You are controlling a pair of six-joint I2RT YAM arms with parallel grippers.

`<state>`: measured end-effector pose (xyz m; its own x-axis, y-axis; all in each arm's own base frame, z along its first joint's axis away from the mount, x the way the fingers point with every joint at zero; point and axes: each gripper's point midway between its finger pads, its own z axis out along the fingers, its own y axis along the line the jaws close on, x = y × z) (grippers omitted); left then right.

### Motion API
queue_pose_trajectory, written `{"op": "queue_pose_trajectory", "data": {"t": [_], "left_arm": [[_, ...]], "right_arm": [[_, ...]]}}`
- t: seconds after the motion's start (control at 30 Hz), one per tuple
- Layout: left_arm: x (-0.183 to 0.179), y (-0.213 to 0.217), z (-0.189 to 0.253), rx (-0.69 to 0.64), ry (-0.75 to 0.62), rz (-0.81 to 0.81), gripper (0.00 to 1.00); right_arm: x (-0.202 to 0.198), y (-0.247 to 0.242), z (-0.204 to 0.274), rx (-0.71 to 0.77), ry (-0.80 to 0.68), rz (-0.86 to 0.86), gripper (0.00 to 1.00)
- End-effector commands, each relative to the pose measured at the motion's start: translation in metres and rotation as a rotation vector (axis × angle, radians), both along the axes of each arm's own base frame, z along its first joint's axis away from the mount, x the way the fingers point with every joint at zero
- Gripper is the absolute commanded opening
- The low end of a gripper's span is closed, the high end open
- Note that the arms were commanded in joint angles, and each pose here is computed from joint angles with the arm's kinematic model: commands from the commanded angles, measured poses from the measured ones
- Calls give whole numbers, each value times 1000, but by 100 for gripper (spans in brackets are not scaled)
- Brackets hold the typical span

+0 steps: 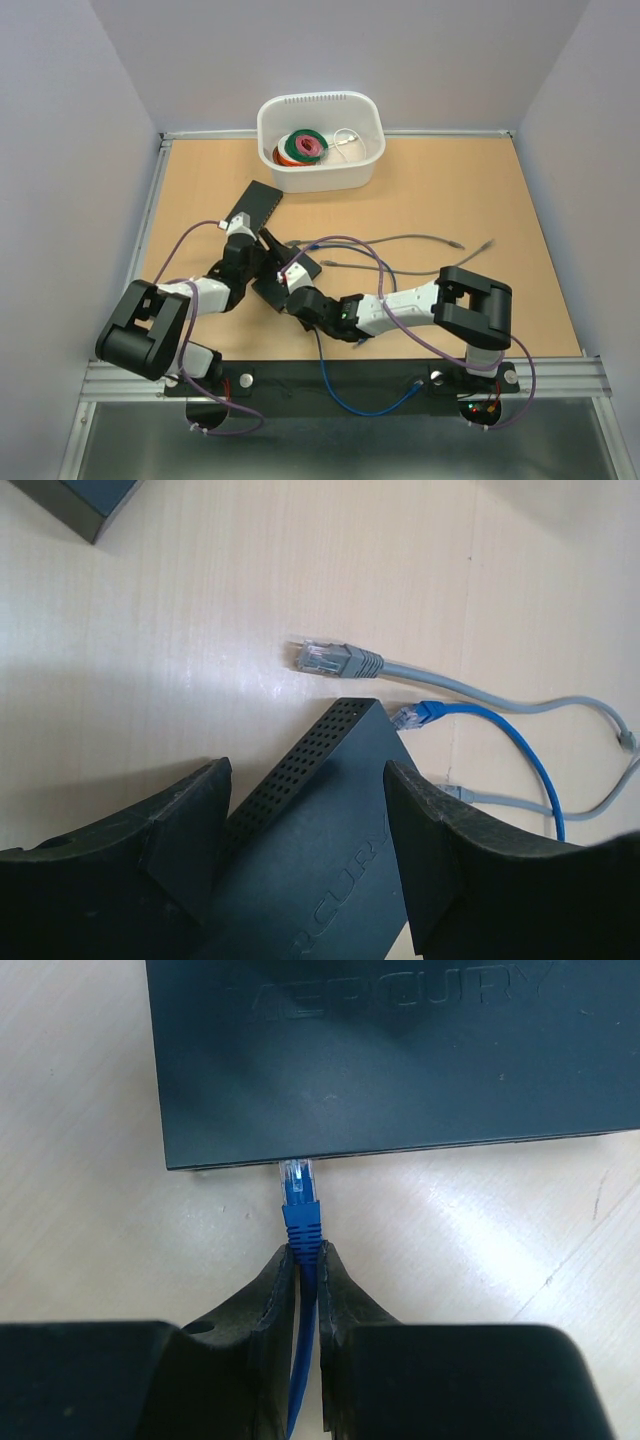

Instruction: Insert the plug into the switch port

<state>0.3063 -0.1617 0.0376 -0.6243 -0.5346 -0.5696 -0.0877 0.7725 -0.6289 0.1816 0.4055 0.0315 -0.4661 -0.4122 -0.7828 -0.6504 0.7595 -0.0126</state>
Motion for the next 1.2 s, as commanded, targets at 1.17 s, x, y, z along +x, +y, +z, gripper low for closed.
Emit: {"op": "queue_pose_trajectory", "data": {"t": [1.17], "left_arm": [[-114, -19, -45, -120, 314, -46, 74]], "right_arm": [[51, 99, 96, 317, -121, -136, 0]]}}
